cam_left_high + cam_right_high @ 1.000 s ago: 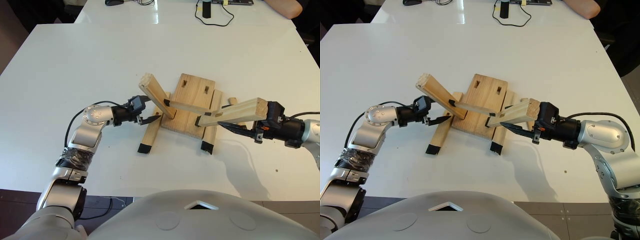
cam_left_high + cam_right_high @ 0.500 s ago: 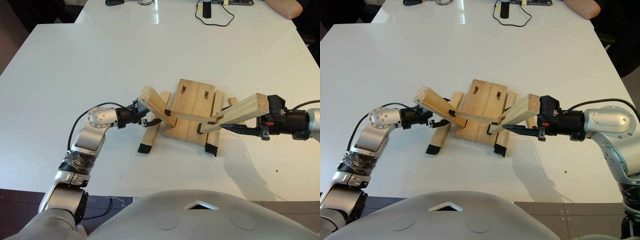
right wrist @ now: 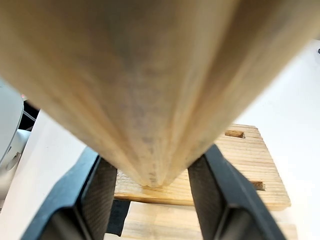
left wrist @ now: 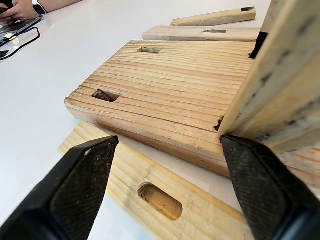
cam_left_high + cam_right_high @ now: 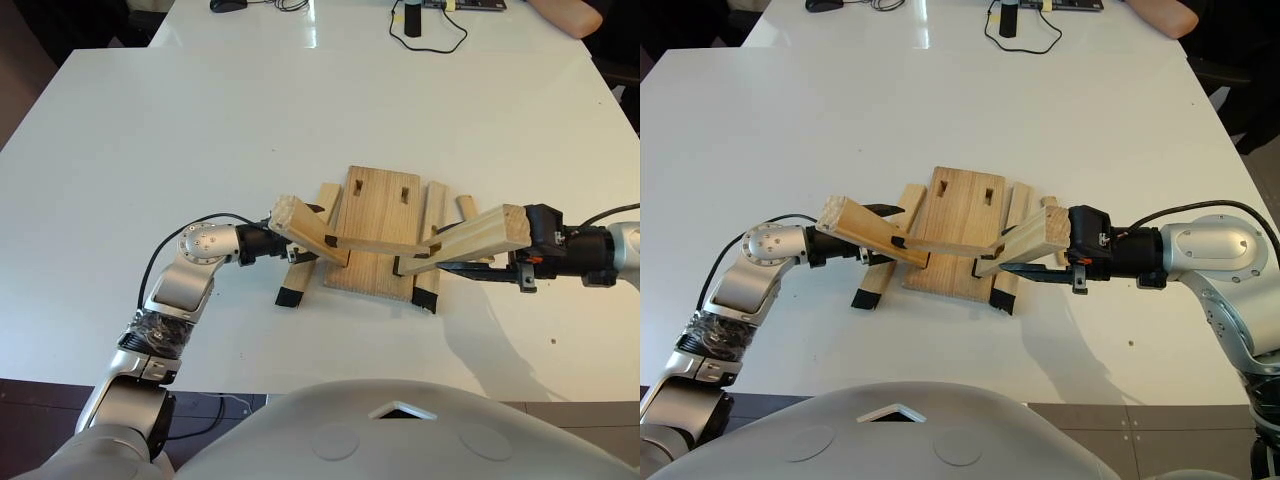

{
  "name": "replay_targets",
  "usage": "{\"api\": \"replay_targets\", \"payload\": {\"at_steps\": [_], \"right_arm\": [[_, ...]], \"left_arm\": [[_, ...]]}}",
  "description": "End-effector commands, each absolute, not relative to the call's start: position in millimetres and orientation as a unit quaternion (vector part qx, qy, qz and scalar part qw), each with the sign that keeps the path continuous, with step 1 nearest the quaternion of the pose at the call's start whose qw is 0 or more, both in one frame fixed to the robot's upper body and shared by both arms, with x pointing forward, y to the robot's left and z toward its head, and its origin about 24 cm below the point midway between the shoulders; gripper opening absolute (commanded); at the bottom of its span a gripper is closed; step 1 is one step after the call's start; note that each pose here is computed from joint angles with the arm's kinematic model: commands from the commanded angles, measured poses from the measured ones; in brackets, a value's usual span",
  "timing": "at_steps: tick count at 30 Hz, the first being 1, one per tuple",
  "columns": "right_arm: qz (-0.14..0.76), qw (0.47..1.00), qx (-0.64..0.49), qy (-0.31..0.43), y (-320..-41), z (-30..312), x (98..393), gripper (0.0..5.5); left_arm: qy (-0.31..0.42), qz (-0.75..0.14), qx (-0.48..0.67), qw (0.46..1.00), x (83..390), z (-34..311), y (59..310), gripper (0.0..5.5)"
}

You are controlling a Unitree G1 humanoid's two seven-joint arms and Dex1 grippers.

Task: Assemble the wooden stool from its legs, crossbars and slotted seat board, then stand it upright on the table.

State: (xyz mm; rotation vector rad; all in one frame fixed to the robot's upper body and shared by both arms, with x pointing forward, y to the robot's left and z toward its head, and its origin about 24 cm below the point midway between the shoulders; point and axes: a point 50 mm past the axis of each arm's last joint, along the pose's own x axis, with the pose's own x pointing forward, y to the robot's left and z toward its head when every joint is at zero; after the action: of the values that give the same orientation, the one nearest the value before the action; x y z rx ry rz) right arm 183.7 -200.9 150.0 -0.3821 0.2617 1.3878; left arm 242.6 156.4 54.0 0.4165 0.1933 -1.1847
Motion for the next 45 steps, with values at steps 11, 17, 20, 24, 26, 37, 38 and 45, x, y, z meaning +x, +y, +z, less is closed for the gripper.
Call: {"api": "replay_targets", "payload": {"at_steps": [11, 17, 20, 24, 26, 37, 38, 45], "right_arm": [[0.654, 0.707, -0.190, 0.190, -192.4, 117.4, 171.7, 2.00], [0.654, 0.718, -0.157, 0.180, -187.9, 121.8, 179.1, 2.00], [0.647, 0.716, -0.159, 0.208, -192.6, 113.1, 184.3, 2.00], [0.636, 0.711, -0.167, 0.249, -201.0, 97.0, 192.8, 2.00], [0.631, 0.709, -0.163, 0.268, -205.1, 87.2, 197.0, 2.00], [0.646, 0.679, -0.154, 0.314, -203.5, 56.4, 191.8, 2.00], [0.651, 0.671, -0.157, 0.318, -201.8, 54.0, 189.0, 2.00], [0.660, 0.651, -0.175, 0.331, -201.7, 43.6, 180.8, 2.00]], "left_arm": [[0.105, -0.562, 0.191, 0.798, 239.0, 53.6, 147.1, 3.80], [0.101, -0.566, 0.200, 0.794, 240.3, 58.3, 141.9, 3.80], [0.090, -0.577, 0.199, 0.787, 238.1, 63.5, 134.9, 3.80], [0.075, -0.589, 0.191, 0.781, 235.5, 72.0, 124.6, 3.80], [0.074, -0.590, 0.190, 0.781, 235.7, 73.0, 122.6, 3.80], [0.115, -0.579, 0.187, 0.786, 240.4, 55.1, 134.4, 3.80], [0.117, -0.578, 0.188, 0.785, 239.8, 53.6, 134.7, 3.80], [0.119, -0.582, 0.183, 0.783, 233.7, 50.8, 132.7, 3.80]]}}
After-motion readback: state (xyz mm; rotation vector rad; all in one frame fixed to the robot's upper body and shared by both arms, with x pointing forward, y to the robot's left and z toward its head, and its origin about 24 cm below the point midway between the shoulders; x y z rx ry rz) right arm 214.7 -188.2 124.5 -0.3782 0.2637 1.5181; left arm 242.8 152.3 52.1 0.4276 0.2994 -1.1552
